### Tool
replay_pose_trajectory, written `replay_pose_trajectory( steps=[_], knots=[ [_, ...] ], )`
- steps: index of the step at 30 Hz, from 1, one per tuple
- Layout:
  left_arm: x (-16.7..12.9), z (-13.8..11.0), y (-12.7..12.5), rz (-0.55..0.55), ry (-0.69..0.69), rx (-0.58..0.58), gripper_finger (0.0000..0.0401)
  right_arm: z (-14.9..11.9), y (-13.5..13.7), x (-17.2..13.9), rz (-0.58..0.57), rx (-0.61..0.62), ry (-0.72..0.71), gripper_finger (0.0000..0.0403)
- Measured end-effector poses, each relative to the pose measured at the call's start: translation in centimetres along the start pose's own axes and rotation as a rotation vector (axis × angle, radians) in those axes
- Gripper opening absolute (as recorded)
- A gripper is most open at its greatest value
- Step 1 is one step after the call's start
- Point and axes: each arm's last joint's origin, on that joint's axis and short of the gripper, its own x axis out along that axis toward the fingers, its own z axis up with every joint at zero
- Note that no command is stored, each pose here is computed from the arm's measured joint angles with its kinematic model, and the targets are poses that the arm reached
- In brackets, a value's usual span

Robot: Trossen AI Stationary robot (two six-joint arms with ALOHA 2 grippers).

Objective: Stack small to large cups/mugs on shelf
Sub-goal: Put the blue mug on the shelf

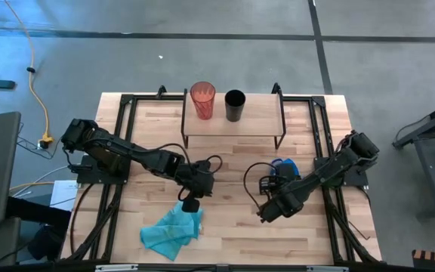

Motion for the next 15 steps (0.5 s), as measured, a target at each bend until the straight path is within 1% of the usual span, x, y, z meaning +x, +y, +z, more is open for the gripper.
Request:
replay_pose_trajectory(
  steps=[7,11,15],
  knots=[
    [-0.1,1.1,-0.4,-0.110,-0.105,-0.054,0.0033,0.3,-0.3,1.3,-0.077,0.018,0.033,0.0195],
    [-0.1,1.3,-0.5,-0.151,-0.116,-0.080,0.0033,0.4,-0.4,2.1,-0.113,0.017,0.028,0.0196],
    [-0.1,1.3,-0.6,-0.171,-0.109,-0.103,0.0033,0.2,-0.9,3.3,-0.162,-0.009,0.016,0.0196]
  ],
)
